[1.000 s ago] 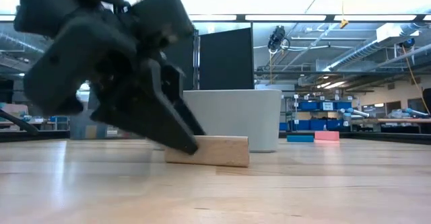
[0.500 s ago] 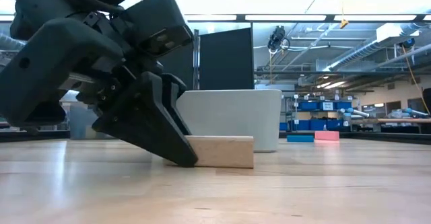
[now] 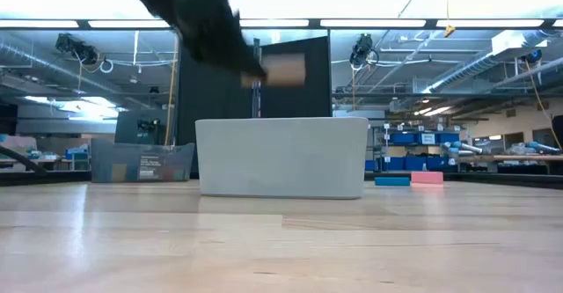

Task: Sort blocks by size
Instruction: Put the brown rectangular block into the gray bin, then put the blue rectangular block into the gray bin, then put the green cube block into the black bin

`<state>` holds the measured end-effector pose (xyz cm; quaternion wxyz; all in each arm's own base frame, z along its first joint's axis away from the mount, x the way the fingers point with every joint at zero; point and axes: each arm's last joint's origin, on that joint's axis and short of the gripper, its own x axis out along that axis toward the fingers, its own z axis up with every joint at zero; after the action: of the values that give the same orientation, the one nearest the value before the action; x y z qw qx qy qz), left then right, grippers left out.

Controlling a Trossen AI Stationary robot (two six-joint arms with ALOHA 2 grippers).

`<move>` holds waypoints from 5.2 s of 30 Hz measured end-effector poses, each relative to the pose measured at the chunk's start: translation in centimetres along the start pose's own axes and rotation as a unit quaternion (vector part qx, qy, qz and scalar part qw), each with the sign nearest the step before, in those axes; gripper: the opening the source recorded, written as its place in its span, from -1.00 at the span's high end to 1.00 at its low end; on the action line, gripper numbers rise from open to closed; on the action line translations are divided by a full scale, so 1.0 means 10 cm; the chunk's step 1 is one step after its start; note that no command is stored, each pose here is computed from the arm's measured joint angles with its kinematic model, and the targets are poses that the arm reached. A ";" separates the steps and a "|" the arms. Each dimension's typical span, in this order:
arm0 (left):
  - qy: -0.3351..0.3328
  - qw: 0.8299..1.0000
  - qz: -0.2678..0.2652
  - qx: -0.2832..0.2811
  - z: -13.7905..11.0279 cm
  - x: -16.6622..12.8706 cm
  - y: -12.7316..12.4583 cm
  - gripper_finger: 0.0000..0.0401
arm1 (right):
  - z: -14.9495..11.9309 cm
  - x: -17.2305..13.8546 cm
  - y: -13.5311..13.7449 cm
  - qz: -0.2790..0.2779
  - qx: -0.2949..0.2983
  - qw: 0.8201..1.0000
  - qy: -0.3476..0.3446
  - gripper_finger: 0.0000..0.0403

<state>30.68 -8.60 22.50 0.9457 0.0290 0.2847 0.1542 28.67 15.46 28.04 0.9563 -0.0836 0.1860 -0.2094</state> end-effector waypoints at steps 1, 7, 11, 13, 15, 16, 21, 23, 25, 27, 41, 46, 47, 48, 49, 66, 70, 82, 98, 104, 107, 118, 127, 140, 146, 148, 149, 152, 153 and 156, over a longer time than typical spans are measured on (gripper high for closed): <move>0.021 1.000 -0.001 -0.007 -0.01 0.05 0.09 0.68 | 0.00 0.05 -0.04 -0.007 0.006 1.000 0.006 -0.41; 0.095 0.994 -0.026 -0.037 -0.09 0.32 0.44 0.68 | -0.11 0.29 -0.44 -0.041 0.025 0.994 0.102 -0.41; 0.117 0.992 -0.027 -0.045 -0.12 0.40 0.55 0.50 | -0.25 0.38 -0.82 -0.100 0.042 0.975 0.196 -0.41; 0.124 0.991 -0.025 -0.040 -0.13 0.41 0.57 0.26 | -0.33 0.41 -1.03 -0.143 0.048 0.957 0.248 -0.41; 0.124 0.991 -0.026 -0.035 -0.13 0.41 0.58 0.02 | -0.40 0.44 -1.22 -0.175 0.054 0.938 0.294 -0.41; 0.124 0.991 -0.031 -0.035 -0.13 0.40 0.59 -0.09 | -0.43 0.46 -1.30 -0.182 0.055 0.929 0.317 -0.41; 0.107 0.992 -0.057 -0.033 0.00 0.37 0.59 -0.50 | -0.65 0.73 -1.61 -0.112 0.046 0.919 0.375 -0.45; 0.093 0.993 -0.060 -0.029 0.11 0.36 0.59 -0.59 | -0.80 0.86 -1.74 -0.063 0.057 0.920 0.382 -0.46; 0.085 0.994 -0.060 -0.023 0.22 0.30 0.62 -0.63 | -0.96 0.93 -1.89 -0.039 0.064 0.917 0.392 -0.46; 0.071 0.996 -0.058 -0.021 0.33 0.24 0.67 -0.64 | -1.08 0.97 -2.05 -0.042 0.065 0.913 0.402 -0.46; 0.027 0.997 0.013 -0.075 0.50 0.06 1.81 -0.50 | -1.52 1.18 -2.56 0.008 0.060 0.903 0.426 -0.47; 0.017 0.993 0.021 -0.114 0.45 0.13 2.19 -0.50 | -1.71 1.31 -2.57 0.012 0.055 0.890 0.453 -0.47; 0.017 0.992 0.023 -0.121 0.44 0.14 2.27 -0.50 | -1.75 1.33 -2.57 0.013 0.056 0.887 0.459 -0.47; 0.023 0.991 0.026 -0.129 0.41 0.16 2.35 -0.50 | -1.77 1.35 -2.58 0.016 0.059 0.885 0.462 -0.47; 0.032 0.990 0.026 -0.136 0.38 0.19 2.41 -0.50 | -1.80 1.37 -2.58 0.020 0.061 0.882 0.467 -0.47; 0.211 0.959 0.025 -0.185 0.43 1.17 3.07 -0.50 | -1.81 1.39 -2.53 0.028 0.113 0.879 0.463 0.33; 0.236 0.953 0.020 -0.188 0.41 1.35 3.11 -0.50 | -1.52 1.24 -2.42 0.033 0.117 0.903 0.411 0.33; 0.239 0.950 0.016 -0.198 0.38 1.47 3.12 -0.50 | -0.70 0.97 -1.26 0.126 0.128 0.970 0.162 0.33; 0.233 0.955 0.001 -0.182 0.46 1.59 2.77 -0.50 | -0.49 0.92 -0.69 0.072 0.087 0.990 0.083 -0.92; 0.237 0.952 0.027 -0.190 0.44 1.63 2.77 -0.50 | -0.16 0.38 -0.76 0.044 0.065 0.997 0.012 -0.71; 0.242 0.949 0.029 -0.199 0.41 1.65 2.76 -0.50 | -0.05 0.15 -0.78 0.034 0.063 0.997 -0.022 -0.59; 0.260 0.942 0.019 -0.212 0.26 1.91 2.57 -0.50 | 0.00 -0.09 -0.75 0.012 0.050 0.998 -0.046 -0.46; 0.259 0.944 0.019 -0.204 0.19 2.06 2.42 -0.50 | -0.01 -0.07 -0.75 0.009 0.048 0.998 -0.042 -0.45; 0.265 0.945 0.047 -0.185 0.18 2.07 2.40 -0.21 | 0.00 -0.07 -0.76 0.001 0.049 0.998 -0.044 -0.43; 0.270 0.947 0.044 -0.170 0.18 2.07 2.38 -0.16 | 0.00 -0.07 -0.76 0.000 0.051 0.998 -0.045 -0.42; 0.271 0.947 0.042 -0.165 0.18 2.07 2.35 -0.15 | 0.00 -0.07 -0.76 -0.002 0.052 0.998 -0.045 -0.42; 0.272 0.948 0.041 -0.162 0.18 2.07 2.34 -0.14 | 0.00 -0.07 -0.76 -0.002 0.053 0.998 -0.046 -0.42; 0.278 0.949 0.048 -0.144 0.16 2.08 2.31 -0.10 | 0.00 -0.07 -0.76 -0.002 0.054 0.997 -0.047 -0.41; 0.280 0.949 0.051 -0.139 0.16 2.08 2.31 -0.08 | 0.00 -0.07 -0.76 -0.002 0.054 0.997 -0.047 -0.41; 0.279 0.949 0.053 -0.139 0.17 2.08 2.31 -0.03 | 0.00 -0.07 -0.76 -0.002 0.054 0.997 -0.047 -0.41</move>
<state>41.71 19.79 16.15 0.8138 -0.1315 0.5106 0.2444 25.28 8.95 30.11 0.9666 -0.0419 0.1291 -0.2172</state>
